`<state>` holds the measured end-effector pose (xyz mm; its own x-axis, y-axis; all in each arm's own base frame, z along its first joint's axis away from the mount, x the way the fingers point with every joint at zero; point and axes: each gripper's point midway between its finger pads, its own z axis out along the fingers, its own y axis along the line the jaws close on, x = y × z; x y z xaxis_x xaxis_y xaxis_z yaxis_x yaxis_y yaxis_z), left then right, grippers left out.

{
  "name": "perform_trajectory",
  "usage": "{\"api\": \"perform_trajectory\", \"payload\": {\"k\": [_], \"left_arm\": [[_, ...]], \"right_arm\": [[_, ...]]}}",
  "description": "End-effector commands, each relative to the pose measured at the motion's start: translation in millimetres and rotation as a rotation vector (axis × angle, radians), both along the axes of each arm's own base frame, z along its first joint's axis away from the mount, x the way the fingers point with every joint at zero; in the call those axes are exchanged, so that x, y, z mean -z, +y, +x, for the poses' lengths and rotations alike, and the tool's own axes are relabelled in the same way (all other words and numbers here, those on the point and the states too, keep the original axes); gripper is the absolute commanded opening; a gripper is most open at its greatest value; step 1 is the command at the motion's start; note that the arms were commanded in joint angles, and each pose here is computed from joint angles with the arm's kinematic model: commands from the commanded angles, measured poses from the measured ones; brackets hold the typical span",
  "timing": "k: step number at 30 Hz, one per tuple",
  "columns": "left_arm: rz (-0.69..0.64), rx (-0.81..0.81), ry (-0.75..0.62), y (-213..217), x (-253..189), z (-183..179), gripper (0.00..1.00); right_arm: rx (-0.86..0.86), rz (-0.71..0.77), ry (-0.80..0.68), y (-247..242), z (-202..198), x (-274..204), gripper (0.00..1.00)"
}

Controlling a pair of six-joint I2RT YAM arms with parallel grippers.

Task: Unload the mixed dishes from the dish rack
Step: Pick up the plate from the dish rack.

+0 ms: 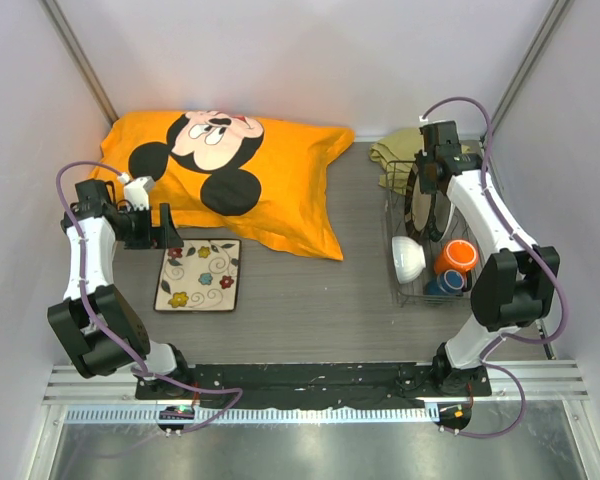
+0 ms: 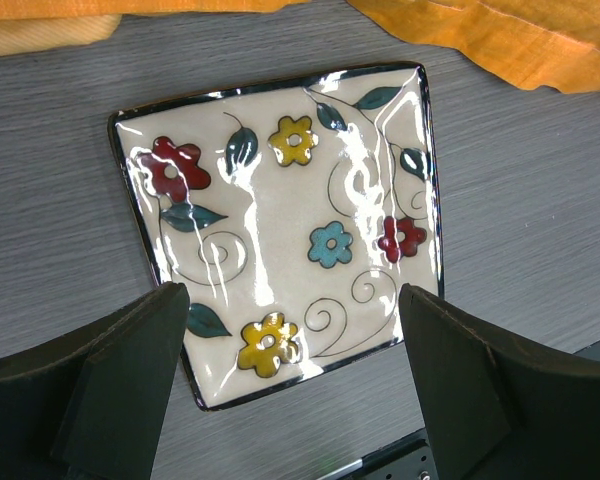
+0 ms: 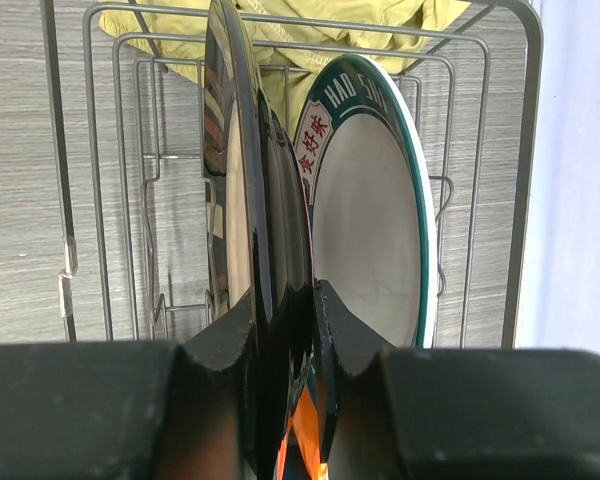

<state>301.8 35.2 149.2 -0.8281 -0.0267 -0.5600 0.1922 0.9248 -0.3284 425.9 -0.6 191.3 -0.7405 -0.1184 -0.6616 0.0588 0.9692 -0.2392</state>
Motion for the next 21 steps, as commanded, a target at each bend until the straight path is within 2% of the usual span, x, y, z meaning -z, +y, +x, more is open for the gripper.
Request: {"api": "perform_trajectory", "payload": {"k": [1,21], "left_arm": [[-0.007,0.012,-0.045,-2.1,-9.4,6.9,0.91],[-0.015,0.026,-0.055,-5.0,-15.9,6.4,0.91]], "right_arm": [[-0.043,0.028,-0.088,10.1,11.6,-43.6,0.01],[-0.024,-0.064,-0.151,-5.0,15.1,-100.3,0.01]]}}
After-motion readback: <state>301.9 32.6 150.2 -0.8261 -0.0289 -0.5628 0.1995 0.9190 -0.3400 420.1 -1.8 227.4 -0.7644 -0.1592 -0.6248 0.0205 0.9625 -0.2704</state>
